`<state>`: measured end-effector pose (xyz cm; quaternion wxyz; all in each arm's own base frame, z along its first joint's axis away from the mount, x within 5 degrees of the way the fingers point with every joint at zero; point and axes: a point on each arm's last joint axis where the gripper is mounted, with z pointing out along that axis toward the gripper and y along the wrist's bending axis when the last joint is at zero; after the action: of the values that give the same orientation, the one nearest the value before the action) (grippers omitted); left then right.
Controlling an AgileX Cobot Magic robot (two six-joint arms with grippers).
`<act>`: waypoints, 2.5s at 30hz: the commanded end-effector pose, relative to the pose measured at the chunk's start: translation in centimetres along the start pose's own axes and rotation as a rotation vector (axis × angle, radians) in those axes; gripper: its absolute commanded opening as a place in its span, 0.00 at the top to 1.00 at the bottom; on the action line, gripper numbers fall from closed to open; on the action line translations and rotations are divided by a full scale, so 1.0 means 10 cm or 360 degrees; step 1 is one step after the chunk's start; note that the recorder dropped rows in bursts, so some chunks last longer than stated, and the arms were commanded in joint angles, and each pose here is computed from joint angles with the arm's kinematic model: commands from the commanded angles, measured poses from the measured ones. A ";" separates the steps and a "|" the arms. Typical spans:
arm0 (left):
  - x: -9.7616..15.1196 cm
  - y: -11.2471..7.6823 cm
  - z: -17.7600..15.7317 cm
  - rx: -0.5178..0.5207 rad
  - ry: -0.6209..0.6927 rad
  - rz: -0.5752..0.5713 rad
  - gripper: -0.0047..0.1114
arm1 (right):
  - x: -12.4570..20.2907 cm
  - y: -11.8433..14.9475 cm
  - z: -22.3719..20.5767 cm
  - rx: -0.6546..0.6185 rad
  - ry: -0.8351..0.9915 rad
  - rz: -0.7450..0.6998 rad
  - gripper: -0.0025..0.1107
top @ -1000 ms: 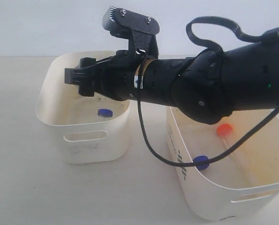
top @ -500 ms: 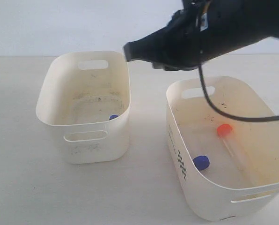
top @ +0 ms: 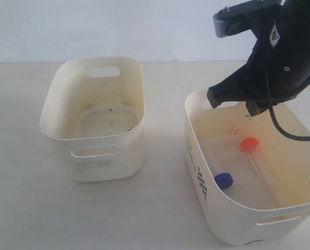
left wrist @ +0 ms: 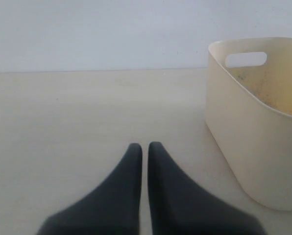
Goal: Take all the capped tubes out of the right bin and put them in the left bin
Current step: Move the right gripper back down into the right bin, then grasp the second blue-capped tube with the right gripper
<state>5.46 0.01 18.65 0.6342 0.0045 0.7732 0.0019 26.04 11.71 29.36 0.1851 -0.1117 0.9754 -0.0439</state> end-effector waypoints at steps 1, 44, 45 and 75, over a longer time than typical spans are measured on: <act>-0.02 0.00 0.00 0.0003 -0.0012 -0.0024 0.92 | 0.04 0.07 0.26 -0.0013 0.0113 0.0048 0.77; -0.02 0.00 0.00 0.0003 -0.0012 -0.0024 0.92 | 0.12 0.06 0.95 -0.0104 0.0180 0.0198 0.98; -0.02 0.00 0.00 0.0003 -0.0012 -0.0024 0.92 | 0.13 0.06 0.98 -0.0104 0.0184 0.0199 0.98; -0.02 0.00 0.00 0.0003 -0.0012 -0.0024 0.92 | 0.19 0.11 1.18 -0.0142 0.0204 0.0224 0.36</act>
<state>5.46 0.01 18.65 0.6342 0.0045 0.7732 0.0019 28.45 11.90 17.67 0.1170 -0.0495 0.9919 0.0023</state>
